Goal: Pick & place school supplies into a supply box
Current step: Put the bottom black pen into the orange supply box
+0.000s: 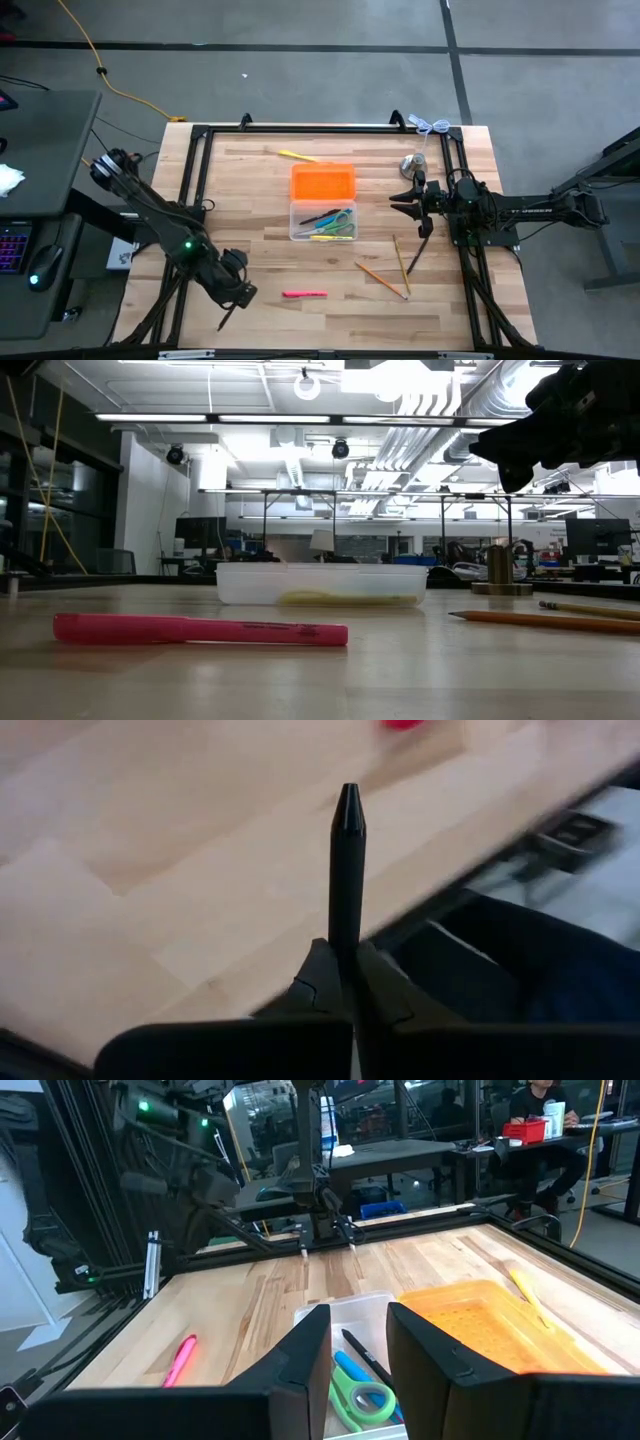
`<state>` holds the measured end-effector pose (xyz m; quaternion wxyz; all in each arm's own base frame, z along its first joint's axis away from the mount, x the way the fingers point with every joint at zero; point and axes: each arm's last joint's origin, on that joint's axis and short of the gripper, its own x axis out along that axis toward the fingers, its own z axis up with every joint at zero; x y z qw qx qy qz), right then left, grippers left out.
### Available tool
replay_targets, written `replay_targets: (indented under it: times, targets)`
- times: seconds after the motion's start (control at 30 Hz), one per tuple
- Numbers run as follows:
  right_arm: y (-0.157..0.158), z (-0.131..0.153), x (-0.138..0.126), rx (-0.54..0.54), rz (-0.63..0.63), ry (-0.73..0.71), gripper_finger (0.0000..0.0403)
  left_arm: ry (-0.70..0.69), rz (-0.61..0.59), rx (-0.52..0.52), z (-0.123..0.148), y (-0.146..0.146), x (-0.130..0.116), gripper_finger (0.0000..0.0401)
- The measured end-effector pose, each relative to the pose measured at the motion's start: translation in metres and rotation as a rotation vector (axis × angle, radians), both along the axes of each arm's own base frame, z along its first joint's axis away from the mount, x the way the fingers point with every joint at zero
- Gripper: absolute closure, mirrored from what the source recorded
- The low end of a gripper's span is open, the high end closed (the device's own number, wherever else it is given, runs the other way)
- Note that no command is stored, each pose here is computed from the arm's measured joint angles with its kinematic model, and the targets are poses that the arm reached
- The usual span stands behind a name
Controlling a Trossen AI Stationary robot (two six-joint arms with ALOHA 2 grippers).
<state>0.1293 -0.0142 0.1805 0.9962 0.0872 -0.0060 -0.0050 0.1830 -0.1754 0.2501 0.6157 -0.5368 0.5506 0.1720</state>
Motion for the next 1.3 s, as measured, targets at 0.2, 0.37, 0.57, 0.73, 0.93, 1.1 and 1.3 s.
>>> replay_targets:
  times: [0.2,0.37,0.57,0.73,0.93,1.1,1.3]
  targets:
    - [0.000,0.000,0.000,-0.001,0.000,-0.001,0.0324,-0.079,0.016,-0.035,0.008,-0.001,0.002,0.0376]
    - [0.000,0.000,0.000,-0.001,0.000,-0.004,0.0324,-0.175,0.047,0.033,0.010,0.000,0.006,0.0378]
    - [0.000,0.000,0.000,-0.001,0.000,-0.004,0.0324,-0.411,0.134,0.179,0.017,0.002,0.015,0.0377]
    - [0.000,0.000,0.000,-0.002,-0.001,-0.004,0.0324,-0.576,0.179,0.295,0.024,0.002,0.021,0.0378]
    - [0.000,0.000,0.000,-0.002,0.000,-0.004,0.0324,-0.740,0.224,0.450,0.033,0.003,0.027,0.0378]
    - [0.000,0.000,0.000,-0.002,-0.001,-0.005,0.0324,-0.808,0.239,0.569,0.038,0.004,0.029,0.0376]
    - [0.000,0.001,0.000,-0.002,-0.001,-0.007,0.0324,-0.830,0.277,0.670,0.039,0.007,0.029,0.0378]
